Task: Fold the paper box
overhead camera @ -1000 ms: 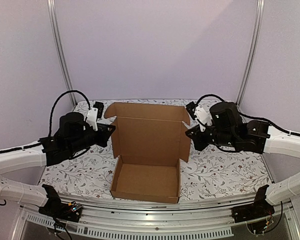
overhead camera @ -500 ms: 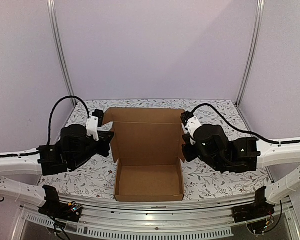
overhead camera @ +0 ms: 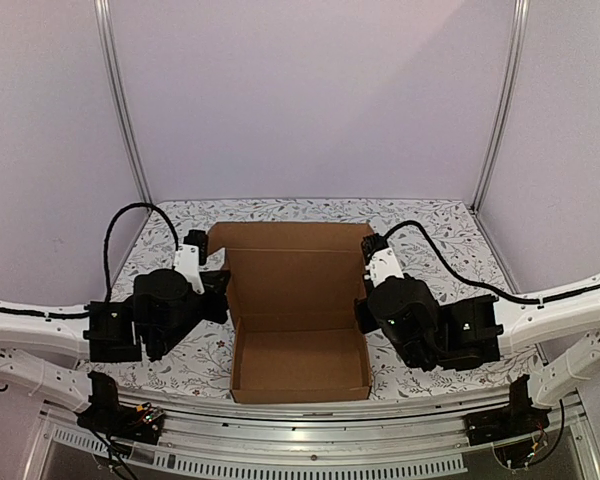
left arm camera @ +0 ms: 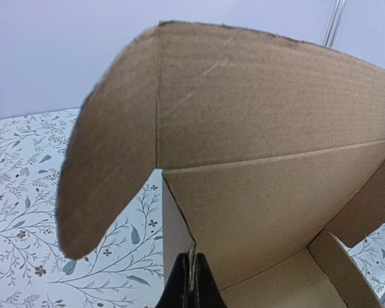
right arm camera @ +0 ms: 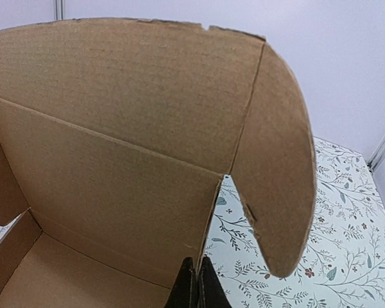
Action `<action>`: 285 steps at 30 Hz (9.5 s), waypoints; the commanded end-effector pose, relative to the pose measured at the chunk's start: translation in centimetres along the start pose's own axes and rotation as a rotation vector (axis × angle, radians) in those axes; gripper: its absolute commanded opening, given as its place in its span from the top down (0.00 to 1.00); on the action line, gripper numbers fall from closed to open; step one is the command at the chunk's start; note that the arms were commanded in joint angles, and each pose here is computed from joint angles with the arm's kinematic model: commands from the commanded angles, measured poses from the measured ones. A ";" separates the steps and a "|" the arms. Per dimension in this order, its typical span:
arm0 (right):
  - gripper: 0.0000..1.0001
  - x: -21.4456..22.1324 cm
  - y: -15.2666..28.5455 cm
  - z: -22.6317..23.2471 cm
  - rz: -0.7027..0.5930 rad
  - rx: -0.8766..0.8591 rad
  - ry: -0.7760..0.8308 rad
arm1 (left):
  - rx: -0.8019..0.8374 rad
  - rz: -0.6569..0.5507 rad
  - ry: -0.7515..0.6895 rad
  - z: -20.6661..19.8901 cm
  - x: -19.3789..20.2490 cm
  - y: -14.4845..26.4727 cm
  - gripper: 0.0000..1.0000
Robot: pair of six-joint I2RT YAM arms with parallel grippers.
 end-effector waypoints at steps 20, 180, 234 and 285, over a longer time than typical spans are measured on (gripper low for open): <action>1.00 1.3 2.4 2.6 -0.004 -0.100 -0.110 | 0.175 0.103 -0.086 -5.3 3.2 2.6 1.00; 0.58 -4.9 -4.9 -2.9 0.182 -0.050 -0.072 | 0.213 0.267 -0.112 -9.1 9.7 -8.6 0.71; 0.13 3.2 -1.6 -9.1 0.398 0.052 -0.046 | 0.534 0.410 0.003 -5.2 0.6 -17.0 0.36; 0.60 10.0 -8.9 -10.3 0.804 -0.138 -0.592 | 0.523 0.674 0.340 -0.1 9.0 -13.9 0.41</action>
Point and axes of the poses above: each gripper's point midway between its finger pads, its own y axis back along the fingers, its own z axis along the line the jaws close on, x = y × z, the point moved 10 cm from there along y, back along the fingers, and after that the axes turned 12 degrees about -y, right-handed, at the moved point
